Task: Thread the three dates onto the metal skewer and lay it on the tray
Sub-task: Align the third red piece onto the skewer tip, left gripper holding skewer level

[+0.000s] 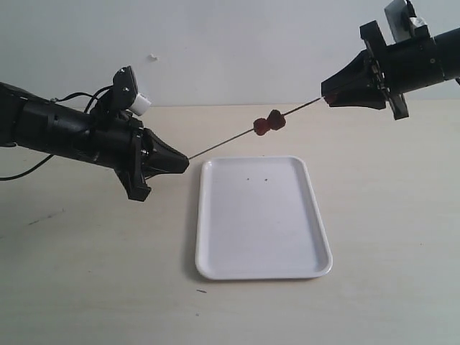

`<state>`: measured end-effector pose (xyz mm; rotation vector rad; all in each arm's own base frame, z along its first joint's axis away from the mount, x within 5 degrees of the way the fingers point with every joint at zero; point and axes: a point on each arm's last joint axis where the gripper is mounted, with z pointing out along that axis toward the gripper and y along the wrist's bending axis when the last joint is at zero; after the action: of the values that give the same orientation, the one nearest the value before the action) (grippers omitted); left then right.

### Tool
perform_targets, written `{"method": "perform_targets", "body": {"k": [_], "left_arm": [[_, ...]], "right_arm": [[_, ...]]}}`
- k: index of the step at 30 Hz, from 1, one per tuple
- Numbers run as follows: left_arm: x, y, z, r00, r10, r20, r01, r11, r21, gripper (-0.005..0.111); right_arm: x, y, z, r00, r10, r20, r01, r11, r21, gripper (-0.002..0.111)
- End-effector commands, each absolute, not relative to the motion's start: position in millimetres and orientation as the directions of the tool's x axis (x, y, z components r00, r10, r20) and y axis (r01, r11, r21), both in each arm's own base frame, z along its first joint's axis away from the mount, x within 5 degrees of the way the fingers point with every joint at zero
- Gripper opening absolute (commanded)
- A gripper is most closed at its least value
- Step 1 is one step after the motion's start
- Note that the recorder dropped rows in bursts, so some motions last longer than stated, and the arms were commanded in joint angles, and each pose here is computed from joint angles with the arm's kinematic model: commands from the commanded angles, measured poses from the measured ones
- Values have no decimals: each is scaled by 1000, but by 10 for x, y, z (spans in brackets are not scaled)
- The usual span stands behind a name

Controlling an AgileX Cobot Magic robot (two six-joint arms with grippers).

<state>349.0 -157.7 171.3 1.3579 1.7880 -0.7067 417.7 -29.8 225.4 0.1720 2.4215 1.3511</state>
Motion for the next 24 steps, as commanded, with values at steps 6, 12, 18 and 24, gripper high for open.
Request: {"method": "perform_targets", "body": {"k": [6, 12, 18, 24], "left_arm": [[3475, -1607, 1749, -138, 512, -848, 961, 275, 10, 0], [3467, -1617, 1761, -135, 503, -854, 965, 263, 2, 0], [3464, -1619, 1763, -135, 501, -855, 966, 260, 0, 0], [3464, -1627, 1777, -143, 483, -864, 965, 264, -12, 0]], "right_arm": [[4191, -241, 2277, -924, 288, -251, -74, 510, 857, 29], [4191, -220, 2275, -926, 281, -251, -77, 512, 855, 29], [4190, -177, 2270, -930, 267, -252, -82, 516, 853, 29], [4178, -174, 2247, -932, 268, -242, -75, 514, 855, 29]]}}
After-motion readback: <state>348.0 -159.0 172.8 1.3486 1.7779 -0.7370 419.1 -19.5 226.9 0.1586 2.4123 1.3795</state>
